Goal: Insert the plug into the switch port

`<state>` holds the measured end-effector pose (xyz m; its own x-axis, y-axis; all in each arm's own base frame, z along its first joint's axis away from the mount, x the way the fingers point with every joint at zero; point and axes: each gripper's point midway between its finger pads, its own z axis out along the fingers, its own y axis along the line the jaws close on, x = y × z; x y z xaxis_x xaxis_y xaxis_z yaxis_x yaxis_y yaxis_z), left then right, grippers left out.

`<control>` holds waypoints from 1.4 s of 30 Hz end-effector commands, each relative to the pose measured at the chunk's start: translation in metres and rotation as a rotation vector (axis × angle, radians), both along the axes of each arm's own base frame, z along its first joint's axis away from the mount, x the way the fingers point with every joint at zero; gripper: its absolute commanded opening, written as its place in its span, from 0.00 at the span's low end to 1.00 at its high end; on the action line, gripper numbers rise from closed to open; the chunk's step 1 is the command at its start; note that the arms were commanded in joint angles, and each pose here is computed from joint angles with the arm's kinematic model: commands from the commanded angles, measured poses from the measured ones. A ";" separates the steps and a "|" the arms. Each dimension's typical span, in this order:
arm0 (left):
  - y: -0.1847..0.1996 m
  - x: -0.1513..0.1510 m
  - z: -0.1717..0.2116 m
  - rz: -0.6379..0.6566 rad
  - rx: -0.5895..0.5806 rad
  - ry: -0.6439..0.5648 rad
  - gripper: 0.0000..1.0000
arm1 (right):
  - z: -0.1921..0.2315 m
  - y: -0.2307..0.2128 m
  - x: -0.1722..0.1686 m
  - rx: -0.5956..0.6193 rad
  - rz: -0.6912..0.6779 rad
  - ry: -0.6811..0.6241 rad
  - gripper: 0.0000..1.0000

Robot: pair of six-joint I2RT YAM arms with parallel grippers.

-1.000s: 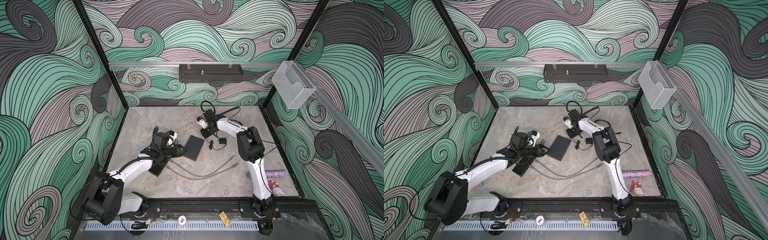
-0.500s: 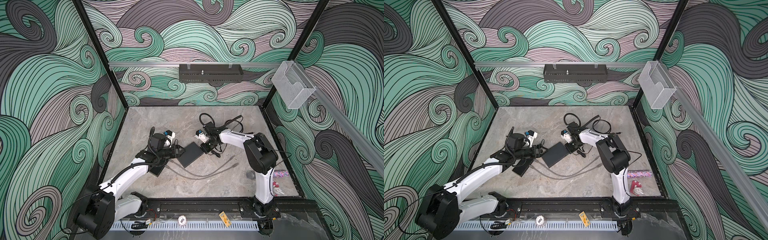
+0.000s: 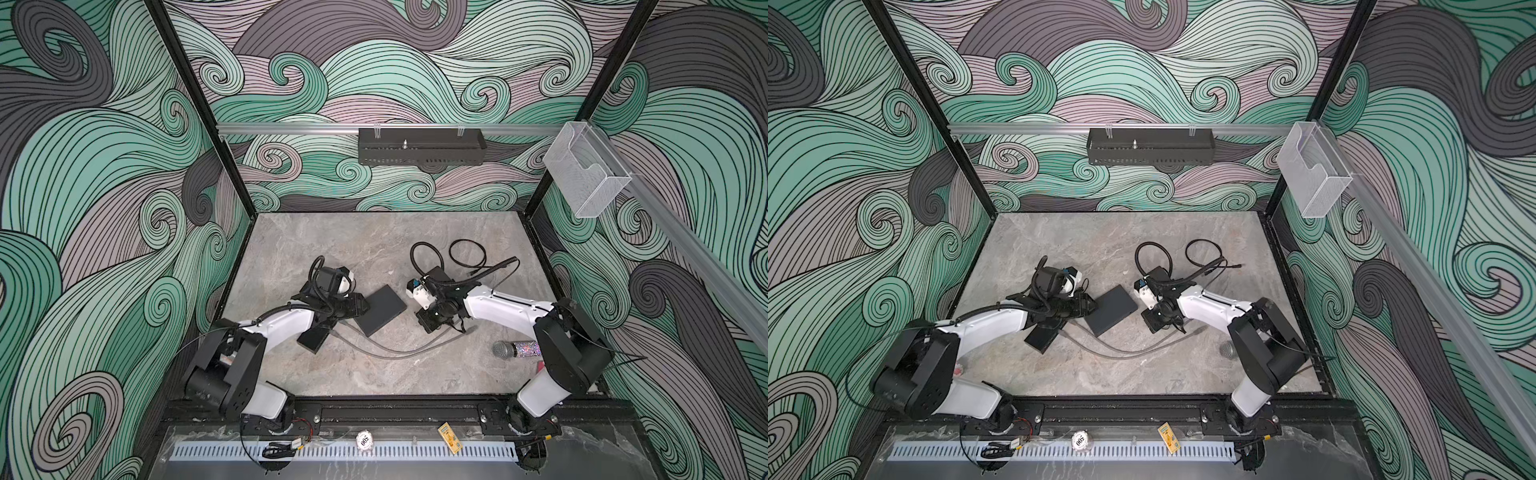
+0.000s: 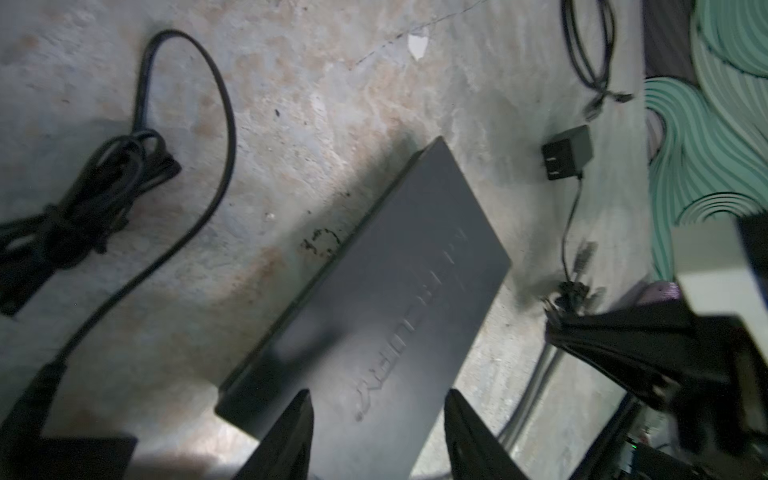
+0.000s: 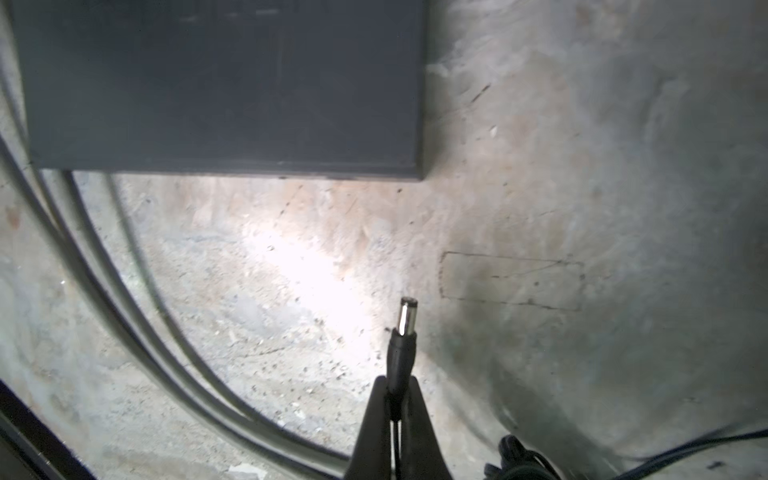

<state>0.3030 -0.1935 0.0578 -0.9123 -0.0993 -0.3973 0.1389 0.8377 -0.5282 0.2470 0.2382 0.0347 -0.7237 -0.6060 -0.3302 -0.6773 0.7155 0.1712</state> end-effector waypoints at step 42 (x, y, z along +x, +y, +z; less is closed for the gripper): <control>-0.016 0.017 -0.037 -0.149 0.048 -0.023 0.54 | -0.017 0.040 0.031 0.008 0.026 -0.060 0.00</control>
<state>0.3262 -0.2068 0.0279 -0.8936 0.0270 -0.4481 0.2653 0.8370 -0.4786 0.2704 0.2773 0.0138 -0.7053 -0.6142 -0.3539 -0.6951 0.6974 0.1748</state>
